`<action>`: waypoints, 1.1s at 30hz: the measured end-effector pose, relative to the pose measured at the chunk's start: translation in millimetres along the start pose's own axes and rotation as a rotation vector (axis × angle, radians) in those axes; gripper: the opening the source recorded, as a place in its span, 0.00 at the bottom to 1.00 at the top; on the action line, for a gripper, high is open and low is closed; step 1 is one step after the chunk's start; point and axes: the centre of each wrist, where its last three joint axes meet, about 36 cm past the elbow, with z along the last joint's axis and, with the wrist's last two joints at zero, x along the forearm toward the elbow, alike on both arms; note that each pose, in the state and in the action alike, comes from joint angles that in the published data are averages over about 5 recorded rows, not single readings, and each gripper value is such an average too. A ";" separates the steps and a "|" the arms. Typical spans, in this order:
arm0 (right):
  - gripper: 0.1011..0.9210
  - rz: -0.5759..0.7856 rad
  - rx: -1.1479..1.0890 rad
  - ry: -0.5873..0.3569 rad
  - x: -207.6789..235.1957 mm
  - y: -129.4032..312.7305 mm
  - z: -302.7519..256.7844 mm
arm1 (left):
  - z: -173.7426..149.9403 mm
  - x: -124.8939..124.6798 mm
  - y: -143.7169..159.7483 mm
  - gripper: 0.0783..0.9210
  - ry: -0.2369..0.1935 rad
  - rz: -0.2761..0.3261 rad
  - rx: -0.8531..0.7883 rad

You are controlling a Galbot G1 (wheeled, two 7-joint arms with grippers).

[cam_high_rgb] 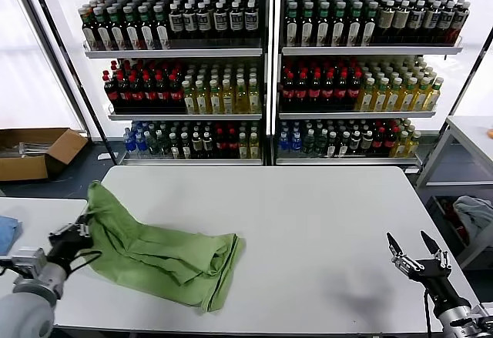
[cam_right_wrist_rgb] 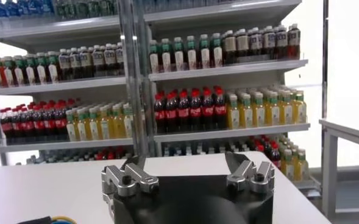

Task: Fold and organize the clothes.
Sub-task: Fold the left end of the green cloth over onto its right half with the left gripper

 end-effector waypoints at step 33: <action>0.88 -0.018 0.015 0.008 -6.3 10.7 1.8 | 61.3 28.3 -188.6 0.39 0.282 0.417 0.304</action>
